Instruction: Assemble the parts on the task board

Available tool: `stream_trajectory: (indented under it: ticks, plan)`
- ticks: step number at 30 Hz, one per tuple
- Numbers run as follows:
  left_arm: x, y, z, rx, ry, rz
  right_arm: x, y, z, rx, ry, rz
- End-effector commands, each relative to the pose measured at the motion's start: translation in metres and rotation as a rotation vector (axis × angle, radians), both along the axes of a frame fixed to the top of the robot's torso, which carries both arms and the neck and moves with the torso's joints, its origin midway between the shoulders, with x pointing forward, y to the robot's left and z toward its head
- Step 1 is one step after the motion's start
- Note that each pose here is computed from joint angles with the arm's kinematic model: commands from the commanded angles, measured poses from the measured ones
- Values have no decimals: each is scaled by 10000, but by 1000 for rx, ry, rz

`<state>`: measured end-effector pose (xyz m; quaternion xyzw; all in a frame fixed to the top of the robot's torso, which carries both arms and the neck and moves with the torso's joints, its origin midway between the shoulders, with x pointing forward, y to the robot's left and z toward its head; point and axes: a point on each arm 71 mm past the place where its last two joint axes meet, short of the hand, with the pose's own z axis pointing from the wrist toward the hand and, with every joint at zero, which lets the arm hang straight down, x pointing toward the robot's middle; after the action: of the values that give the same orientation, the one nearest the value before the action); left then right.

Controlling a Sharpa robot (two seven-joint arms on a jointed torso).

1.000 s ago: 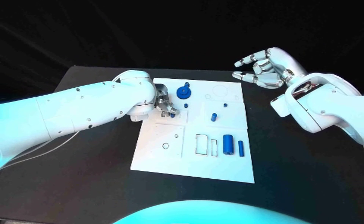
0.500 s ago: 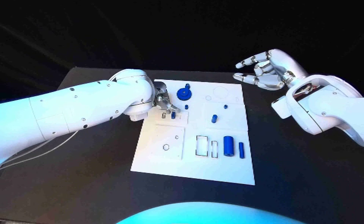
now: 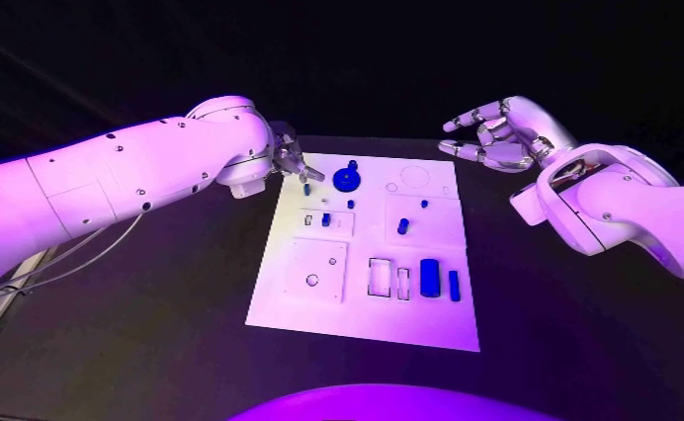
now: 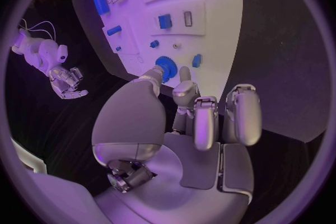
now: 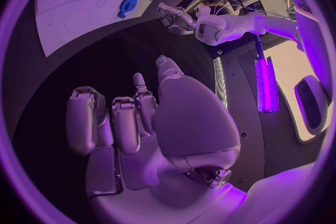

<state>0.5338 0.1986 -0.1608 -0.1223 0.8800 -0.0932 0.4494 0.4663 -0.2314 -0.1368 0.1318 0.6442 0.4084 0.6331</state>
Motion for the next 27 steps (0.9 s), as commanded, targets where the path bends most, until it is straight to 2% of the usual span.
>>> stream_trajectory:
  ticks: [1,13,20,27]
  plan:
    - [67,-5,3,28,14,-5,-4,15,-6,-9,0,15]
    - [278,12,-66,96,51,19,-1,23,-9,-10,2,16]
    - [338,13,-120,119,71,23,0,26,-9,-10,2,17]
    - [360,-2,-166,131,88,18,1,33,-11,-10,2,19]
